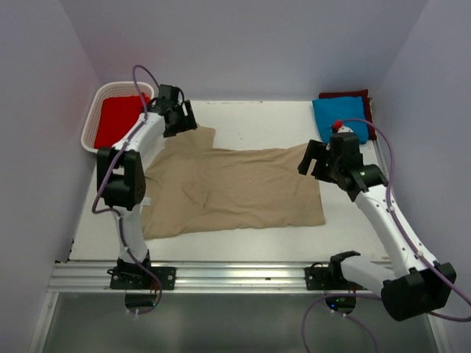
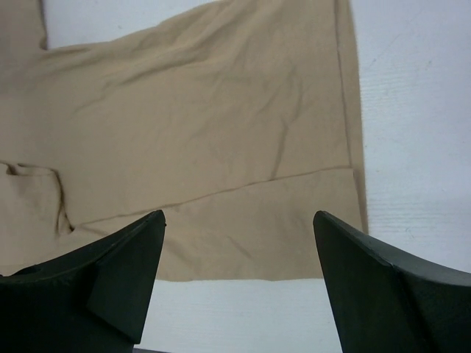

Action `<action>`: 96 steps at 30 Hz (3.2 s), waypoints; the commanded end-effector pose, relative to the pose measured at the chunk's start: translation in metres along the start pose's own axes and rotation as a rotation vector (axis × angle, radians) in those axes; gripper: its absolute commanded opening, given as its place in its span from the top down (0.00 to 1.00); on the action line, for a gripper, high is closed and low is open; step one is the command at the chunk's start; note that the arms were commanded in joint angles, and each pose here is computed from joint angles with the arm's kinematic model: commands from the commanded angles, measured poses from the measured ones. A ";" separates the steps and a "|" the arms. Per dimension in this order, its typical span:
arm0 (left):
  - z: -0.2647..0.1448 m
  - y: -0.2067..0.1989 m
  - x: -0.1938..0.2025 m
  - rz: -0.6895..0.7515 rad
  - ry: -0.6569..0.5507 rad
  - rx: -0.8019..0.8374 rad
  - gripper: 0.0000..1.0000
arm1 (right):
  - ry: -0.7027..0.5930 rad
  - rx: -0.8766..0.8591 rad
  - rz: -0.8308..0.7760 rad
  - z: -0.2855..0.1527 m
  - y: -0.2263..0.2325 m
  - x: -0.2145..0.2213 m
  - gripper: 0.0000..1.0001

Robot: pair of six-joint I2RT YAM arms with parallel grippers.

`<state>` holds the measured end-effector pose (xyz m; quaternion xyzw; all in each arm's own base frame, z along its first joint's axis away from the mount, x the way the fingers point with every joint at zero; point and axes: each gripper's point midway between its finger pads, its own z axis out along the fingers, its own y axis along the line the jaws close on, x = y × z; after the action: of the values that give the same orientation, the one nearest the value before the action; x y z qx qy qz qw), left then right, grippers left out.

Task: Fold and stack the t-shirts
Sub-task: Grap the side of the flattened tshirt furthest away from the robot with both arms

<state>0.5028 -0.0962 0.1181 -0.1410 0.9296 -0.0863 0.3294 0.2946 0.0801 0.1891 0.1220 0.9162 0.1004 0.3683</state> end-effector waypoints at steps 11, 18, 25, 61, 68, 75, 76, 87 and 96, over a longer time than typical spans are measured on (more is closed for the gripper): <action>0.082 0.036 -0.072 0.008 -0.097 -0.007 0.26 | -0.063 -0.145 -0.054 -0.038 0.013 0.005 0.15; 0.110 0.021 -0.078 0.018 -0.095 0.116 0.27 | -0.045 -0.138 -0.042 -0.037 0.011 0.010 0.16; 0.120 0.007 -0.084 -0.011 -0.126 0.233 0.27 | -0.027 -0.124 -0.041 -0.034 0.008 0.014 0.18; 0.152 0.031 -0.071 -0.169 -0.091 0.369 0.96 | -0.017 -0.047 -0.028 -0.011 -0.002 0.015 0.63; 0.123 0.019 -0.090 -0.165 -0.142 0.447 1.00 | -0.075 0.176 -0.004 0.036 -0.024 -0.018 1.00; 0.082 0.007 -0.117 -0.150 -0.197 0.495 1.00 | -0.085 0.326 0.051 0.105 -0.034 -0.061 0.33; 0.083 0.007 -0.116 -0.151 -0.192 0.497 1.00 | -0.087 0.335 0.055 0.112 -0.035 -0.065 0.30; 0.064 0.001 -0.105 -0.147 -0.176 0.537 1.00 | -0.020 0.366 0.106 0.204 -0.057 -0.093 0.39; 0.045 -0.003 -0.101 -0.144 -0.171 0.555 1.00 | 0.019 0.324 0.073 0.242 -0.051 -0.103 0.43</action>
<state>0.6058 -0.0719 0.0832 -0.1402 0.8536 -0.3324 0.3759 0.5087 0.0184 0.0551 0.2228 0.9229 -0.0528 0.3095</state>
